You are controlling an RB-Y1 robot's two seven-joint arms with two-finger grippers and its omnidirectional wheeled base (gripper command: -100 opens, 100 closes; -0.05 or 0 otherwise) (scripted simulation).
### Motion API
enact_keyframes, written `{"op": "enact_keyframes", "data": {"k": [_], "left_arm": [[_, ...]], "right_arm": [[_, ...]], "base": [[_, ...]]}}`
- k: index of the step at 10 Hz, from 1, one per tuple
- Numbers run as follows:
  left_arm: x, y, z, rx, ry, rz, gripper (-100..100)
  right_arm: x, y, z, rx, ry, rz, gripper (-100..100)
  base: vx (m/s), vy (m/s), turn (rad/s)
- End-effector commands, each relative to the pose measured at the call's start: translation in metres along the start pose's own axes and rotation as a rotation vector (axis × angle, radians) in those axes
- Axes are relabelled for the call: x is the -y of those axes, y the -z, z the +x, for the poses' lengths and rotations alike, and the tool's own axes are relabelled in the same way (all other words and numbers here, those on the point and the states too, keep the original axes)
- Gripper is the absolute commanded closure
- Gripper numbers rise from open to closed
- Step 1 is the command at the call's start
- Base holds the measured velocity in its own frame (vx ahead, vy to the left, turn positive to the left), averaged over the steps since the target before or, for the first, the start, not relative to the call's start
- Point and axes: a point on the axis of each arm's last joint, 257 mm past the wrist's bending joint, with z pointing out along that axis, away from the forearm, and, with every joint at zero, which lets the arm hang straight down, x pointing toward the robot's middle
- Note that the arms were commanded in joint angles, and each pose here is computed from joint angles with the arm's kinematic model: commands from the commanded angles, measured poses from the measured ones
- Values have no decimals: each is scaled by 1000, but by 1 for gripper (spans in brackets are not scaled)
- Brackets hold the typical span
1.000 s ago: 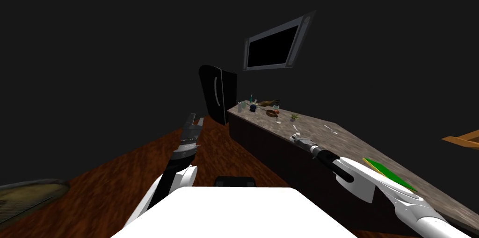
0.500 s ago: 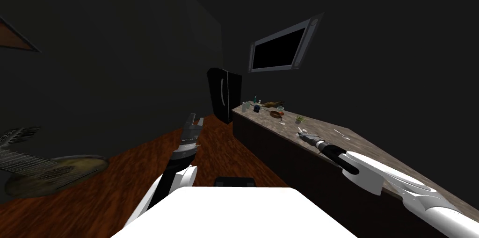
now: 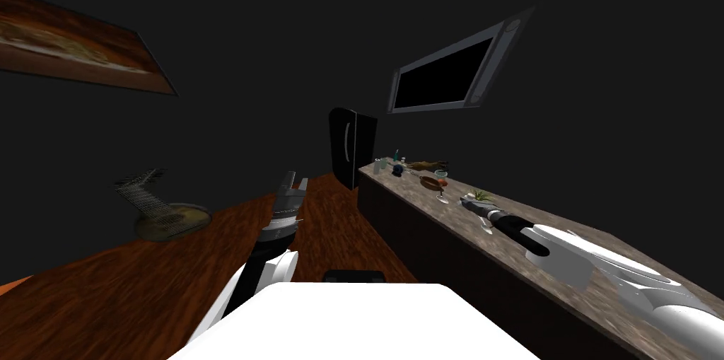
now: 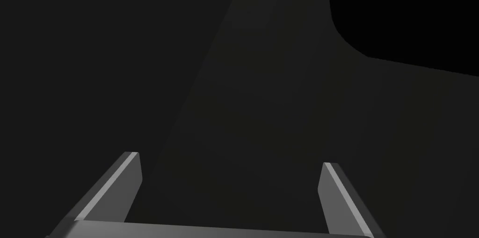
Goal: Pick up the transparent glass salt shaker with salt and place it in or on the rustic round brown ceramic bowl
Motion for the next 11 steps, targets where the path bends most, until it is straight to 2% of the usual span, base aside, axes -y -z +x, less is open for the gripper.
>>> {"op": "enact_keyframes", "data": {"k": [1, 5, 11], "left_arm": [[0, 0, 0, 0, 0, 0, 0], [0, 0, 0, 0, 0, 0, 0], [0, 0, 0, 0, 0, 0, 0]], "right_arm": [[11, 2, 3, -6, -23, 25, 100], [27, 7, 19, -26, -76, 73, 100], [46, 16, 42, -52, -157, 135, 100]], "base": [[132, -194, 201], [118, -149, 219], [122, -186, 229]]}}
